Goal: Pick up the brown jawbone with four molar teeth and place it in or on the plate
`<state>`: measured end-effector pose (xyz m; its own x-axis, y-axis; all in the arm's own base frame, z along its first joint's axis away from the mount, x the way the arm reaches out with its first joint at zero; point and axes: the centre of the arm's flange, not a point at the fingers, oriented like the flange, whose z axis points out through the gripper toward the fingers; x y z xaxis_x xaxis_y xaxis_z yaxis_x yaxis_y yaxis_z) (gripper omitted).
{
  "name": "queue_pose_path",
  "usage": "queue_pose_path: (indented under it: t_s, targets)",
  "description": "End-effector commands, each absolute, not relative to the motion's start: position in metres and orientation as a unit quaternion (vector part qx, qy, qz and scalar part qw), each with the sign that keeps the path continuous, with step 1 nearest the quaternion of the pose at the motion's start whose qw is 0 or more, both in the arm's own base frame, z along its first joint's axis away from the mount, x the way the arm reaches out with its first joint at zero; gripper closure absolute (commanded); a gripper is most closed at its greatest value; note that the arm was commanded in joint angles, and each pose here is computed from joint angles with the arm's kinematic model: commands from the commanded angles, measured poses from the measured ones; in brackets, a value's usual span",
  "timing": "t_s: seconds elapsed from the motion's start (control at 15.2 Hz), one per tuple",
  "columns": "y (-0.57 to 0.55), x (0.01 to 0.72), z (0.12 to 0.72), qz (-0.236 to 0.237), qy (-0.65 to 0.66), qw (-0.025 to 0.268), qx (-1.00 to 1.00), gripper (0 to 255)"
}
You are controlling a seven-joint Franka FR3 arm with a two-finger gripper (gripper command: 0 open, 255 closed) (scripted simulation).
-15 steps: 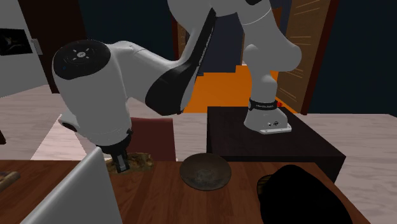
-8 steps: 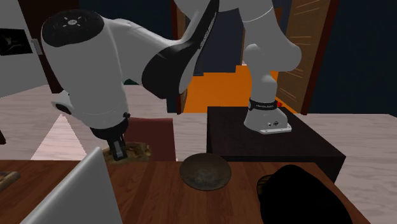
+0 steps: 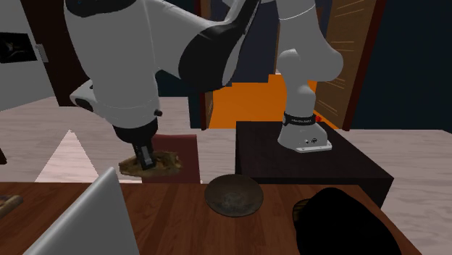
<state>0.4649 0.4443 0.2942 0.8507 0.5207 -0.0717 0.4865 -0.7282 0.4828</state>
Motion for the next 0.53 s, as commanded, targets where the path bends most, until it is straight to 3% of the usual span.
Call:
queue_pose_path:
  t_s: [0.0, 0.46]
  targets:
    - [0.445, 0.441, 0.297, 0.035, 0.271, 0.250, 0.929, 255]
    - [0.444, 0.349, 0.311, 0.035, 0.271, 0.250, 0.929, 255]
